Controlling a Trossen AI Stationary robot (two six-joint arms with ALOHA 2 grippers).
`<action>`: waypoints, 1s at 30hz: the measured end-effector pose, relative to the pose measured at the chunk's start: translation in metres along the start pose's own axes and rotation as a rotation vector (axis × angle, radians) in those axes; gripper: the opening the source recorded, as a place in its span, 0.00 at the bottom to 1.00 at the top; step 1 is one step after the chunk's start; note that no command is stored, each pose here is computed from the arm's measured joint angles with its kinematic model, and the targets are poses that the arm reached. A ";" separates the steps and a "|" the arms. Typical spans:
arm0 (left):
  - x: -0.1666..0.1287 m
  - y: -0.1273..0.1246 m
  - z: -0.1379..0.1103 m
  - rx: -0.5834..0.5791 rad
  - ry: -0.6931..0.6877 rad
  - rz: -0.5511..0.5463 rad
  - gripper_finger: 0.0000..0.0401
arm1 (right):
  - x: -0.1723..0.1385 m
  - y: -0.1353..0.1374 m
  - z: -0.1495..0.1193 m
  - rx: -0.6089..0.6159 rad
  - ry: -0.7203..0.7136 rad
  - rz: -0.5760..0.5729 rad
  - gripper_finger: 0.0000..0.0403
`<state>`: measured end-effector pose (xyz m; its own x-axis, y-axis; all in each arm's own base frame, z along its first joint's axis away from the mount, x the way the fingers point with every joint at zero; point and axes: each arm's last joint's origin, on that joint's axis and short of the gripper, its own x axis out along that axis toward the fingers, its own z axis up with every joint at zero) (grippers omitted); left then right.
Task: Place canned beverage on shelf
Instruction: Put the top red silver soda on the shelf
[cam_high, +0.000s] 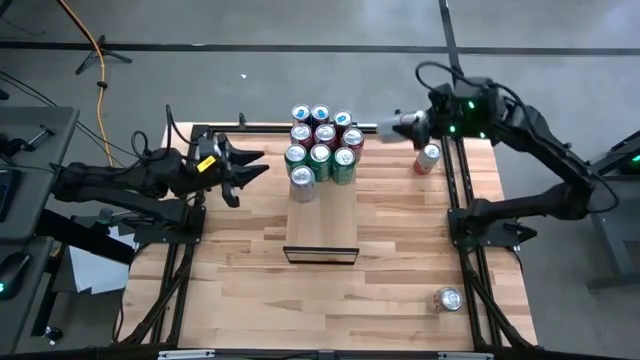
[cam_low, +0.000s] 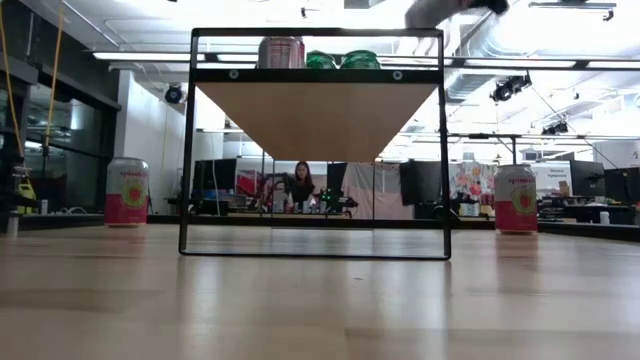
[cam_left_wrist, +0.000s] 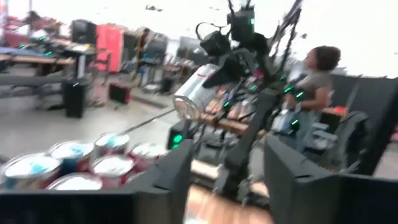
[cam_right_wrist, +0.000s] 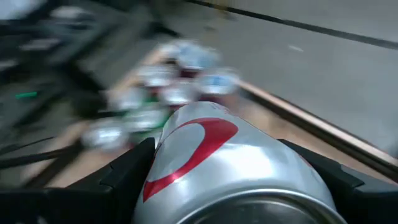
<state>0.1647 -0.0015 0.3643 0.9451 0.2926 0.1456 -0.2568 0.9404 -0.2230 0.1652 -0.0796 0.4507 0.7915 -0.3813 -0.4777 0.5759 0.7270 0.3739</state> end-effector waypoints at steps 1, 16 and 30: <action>0.003 -0.002 0.001 -0.009 -0.019 -0.021 0.37 | -0.002 0.010 -0.001 -0.017 -0.015 0.053 0.72; 0.070 -0.044 0.035 -0.039 0.217 -0.297 0.87 | 0.034 0.132 -0.026 -0.323 -0.143 0.617 0.72; 0.096 -0.057 0.026 -0.125 0.504 -0.370 0.89 | 0.077 0.156 -0.053 -0.449 -0.037 0.623 0.72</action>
<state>0.2645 -0.0229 0.4159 0.9535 -0.1941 -0.2304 0.1018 0.9274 -0.3599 0.3047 0.0346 0.4304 0.9535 0.1614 -0.2547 -0.1107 0.9730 0.2023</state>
